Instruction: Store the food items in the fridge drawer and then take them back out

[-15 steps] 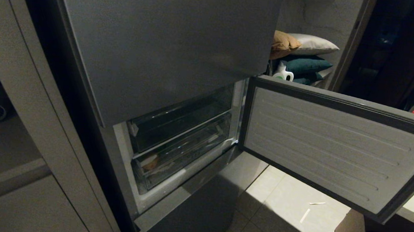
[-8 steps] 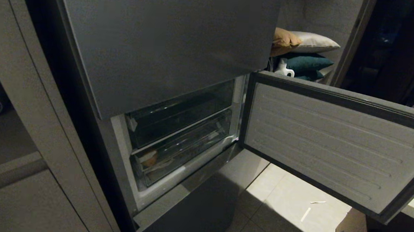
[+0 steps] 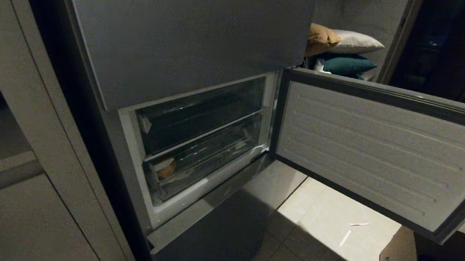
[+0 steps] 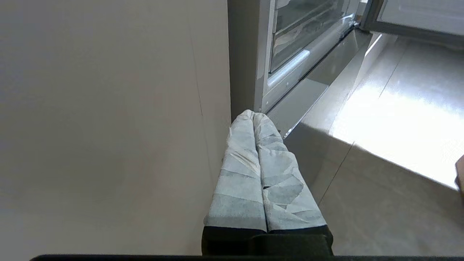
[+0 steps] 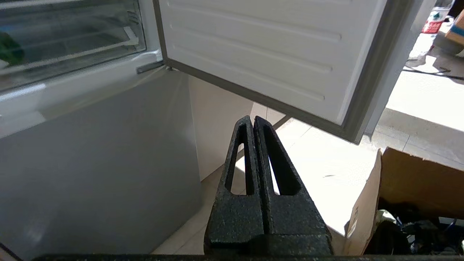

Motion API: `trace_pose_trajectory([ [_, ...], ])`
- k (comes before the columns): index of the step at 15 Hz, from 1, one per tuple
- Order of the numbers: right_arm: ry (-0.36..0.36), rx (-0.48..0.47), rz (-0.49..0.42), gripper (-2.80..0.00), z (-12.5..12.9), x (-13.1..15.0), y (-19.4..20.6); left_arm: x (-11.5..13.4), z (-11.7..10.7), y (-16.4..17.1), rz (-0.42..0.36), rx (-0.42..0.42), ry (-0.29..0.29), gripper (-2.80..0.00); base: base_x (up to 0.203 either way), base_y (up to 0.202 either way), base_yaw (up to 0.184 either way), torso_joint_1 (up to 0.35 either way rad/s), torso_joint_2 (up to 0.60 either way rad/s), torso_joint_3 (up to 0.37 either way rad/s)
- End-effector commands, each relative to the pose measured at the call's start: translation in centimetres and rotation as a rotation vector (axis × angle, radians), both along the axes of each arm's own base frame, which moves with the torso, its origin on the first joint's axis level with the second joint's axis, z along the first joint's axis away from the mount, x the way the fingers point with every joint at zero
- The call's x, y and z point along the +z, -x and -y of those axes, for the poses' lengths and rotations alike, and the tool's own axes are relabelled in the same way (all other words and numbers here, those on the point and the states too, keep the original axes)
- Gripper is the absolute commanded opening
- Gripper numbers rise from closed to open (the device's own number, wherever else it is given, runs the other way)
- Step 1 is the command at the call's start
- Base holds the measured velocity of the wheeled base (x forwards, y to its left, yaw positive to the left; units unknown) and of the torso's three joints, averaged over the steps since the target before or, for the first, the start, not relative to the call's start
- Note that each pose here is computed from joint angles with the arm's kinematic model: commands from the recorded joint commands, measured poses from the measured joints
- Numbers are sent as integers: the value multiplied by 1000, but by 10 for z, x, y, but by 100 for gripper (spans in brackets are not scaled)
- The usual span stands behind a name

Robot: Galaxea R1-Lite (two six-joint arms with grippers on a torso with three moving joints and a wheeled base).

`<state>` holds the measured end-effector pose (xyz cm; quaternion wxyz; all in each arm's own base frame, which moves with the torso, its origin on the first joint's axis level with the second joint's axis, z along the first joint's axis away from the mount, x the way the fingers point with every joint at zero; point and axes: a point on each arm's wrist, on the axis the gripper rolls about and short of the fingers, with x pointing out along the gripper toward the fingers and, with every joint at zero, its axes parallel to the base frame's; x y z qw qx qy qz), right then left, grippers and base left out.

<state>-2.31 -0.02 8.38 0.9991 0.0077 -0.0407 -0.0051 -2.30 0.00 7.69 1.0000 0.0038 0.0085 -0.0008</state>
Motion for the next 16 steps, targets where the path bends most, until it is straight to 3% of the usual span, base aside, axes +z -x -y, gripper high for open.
trace_pose_trajectory([
  [1,0,0,-29,-280,0,-9,-2,-1,0,0,5,3,4,-280,0,0,0,-150,365,211],
  [11,-2,0,-28,-280,0,-8,-2,-1,0,0,4,3,6,-280,0,0,0,-197,479,281],
  [16,0,0,-28,-280,0,-8,-2,-1,0,0,4,3,4,-280,0,0,0,-36,100,58],
])
